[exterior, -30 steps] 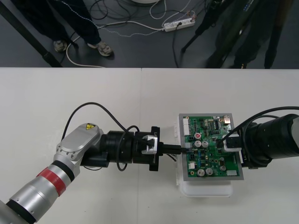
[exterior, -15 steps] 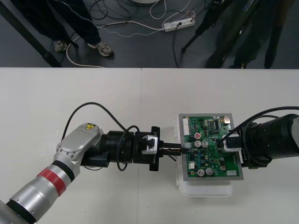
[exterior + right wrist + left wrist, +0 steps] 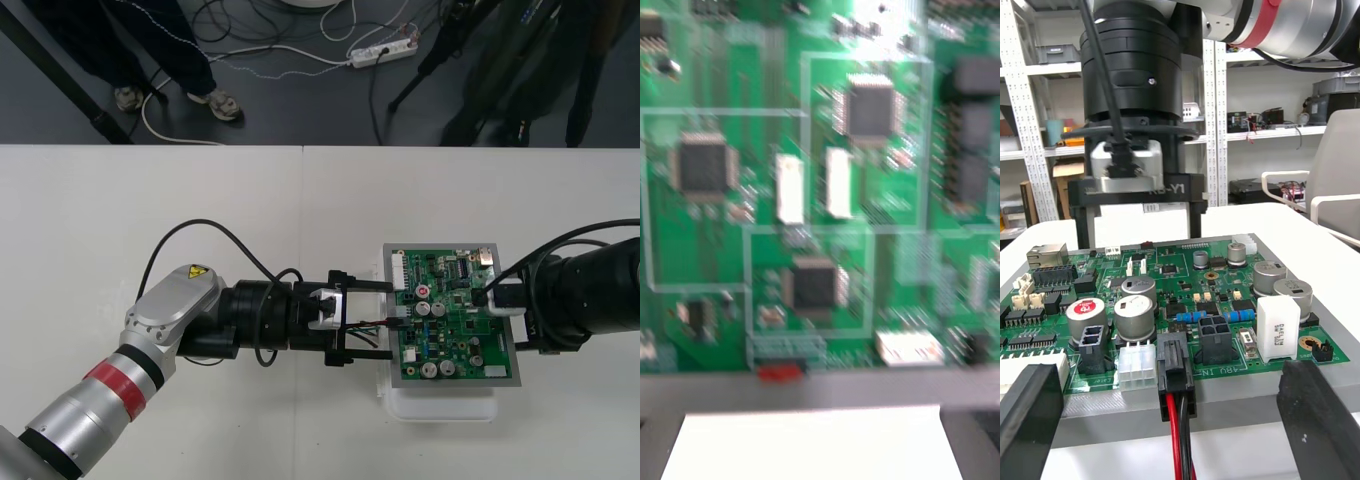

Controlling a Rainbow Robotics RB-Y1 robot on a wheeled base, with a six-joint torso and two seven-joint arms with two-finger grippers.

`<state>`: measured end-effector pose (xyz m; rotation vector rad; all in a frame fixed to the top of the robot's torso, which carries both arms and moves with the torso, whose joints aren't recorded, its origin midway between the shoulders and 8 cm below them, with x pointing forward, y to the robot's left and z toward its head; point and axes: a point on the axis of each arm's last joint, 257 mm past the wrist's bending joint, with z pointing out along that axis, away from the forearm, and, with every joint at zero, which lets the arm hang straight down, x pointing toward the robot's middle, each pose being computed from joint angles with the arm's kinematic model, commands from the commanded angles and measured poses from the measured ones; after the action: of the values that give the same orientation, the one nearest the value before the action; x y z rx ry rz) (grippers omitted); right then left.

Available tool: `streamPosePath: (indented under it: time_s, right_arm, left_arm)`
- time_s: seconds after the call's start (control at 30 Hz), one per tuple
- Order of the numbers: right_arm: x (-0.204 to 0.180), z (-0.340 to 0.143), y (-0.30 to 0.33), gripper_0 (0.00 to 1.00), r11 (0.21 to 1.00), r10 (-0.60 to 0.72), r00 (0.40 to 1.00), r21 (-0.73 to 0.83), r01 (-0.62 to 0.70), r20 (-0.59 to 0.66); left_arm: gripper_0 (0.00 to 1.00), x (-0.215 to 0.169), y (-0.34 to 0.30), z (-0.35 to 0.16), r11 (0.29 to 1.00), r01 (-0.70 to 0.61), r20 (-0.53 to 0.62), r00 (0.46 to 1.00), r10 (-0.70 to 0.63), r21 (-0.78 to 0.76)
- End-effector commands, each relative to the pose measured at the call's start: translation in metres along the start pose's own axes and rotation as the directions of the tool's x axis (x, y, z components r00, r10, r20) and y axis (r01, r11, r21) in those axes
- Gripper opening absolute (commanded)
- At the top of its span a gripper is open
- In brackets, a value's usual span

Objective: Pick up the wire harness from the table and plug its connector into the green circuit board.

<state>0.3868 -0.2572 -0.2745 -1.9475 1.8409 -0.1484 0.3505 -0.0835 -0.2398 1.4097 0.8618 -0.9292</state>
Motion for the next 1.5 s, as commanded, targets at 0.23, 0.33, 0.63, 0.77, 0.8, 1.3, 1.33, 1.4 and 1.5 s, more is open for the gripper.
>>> streamPosePath:
  time_s: [0.23, 0.33, 0.63, 0.77, 0.8, 1.3, 1.33, 1.4, 1.5]
  right_arm:
    - [0.052, -0.06, -0.033, 1.0, 0.994, 0.003, 0.999, 0.106, 0.002, -0.049]
    - [0.06, -0.078, -0.041, 1.0, 0.99, 0.024, 0.999, 0.137, -0.018, -0.039]
    - [0.04, -0.115, -0.048, 1.0, 0.977, 0.103, 0.983, 0.171, -0.128, 0.15]
    - [0.013, -0.125, -0.044, 1.0, 0.969, 0.172, 0.946, 0.128, -0.213, 0.274]
    - [0.004, -0.128, -0.043, 1.0, 0.966, 0.19, 0.932, 0.109, -0.233, 0.309]
    - [-0.085, -0.18, -0.025, 1.0, 0.949, 0.29, 0.705, -0.102, -0.298, 0.647]
    - [-0.091, -0.185, -0.023, 1.0, 0.949, 0.295, 0.686, -0.119, -0.293, 0.665]
    - [-0.098, -0.193, -0.022, 1.0, 0.941, 0.32, 0.654, -0.152, -0.302, 0.686]
    - [-0.11, -0.209, -0.018, 1.0, 0.932, 0.35, 0.611, -0.194, -0.307, 0.71]
  left_arm:
    - [0.88, -0.019, 0.013, 0.018, 0.999, -0.047, 0.027, 0.999, 0.047, 0.002]
    - [0.88, -0.019, 0.015, 0.014, 0.999, -0.04, 0.023, 0.999, 0.04, -0.001]
    - [0.89, -0.019, 0.023, -0.013, 0.999, -0.048, -0.017, 0.999, 0.049, 0.006]
    - [0.88, -0.02, 0.027, -0.028, 0.999, -0.047, -0.035, 0.998, 0.047, 0.008]
    - [0.89, -0.02, 0.029, -0.033, 0.999, -0.043, -0.038, 0.998, 0.044, 0.007]
    - [0.88, -0.039, 0.037, -0.102, 1.0, 0.0, -0.055, 0.998, 0.002, 0.02]
    - [0.88, -0.044, 0.037, -0.108, 1.0, 0.008, -0.06, 0.998, -0.007, 0.02]
    - [0.89, -0.051, 0.036, -0.115, 0.999, 0.02, -0.072, 0.997, -0.018, 0.027]
    - [0.89, -0.064, 0.035, -0.125, 0.999, 0.033, -0.083, 0.996, -0.03, 0.034]
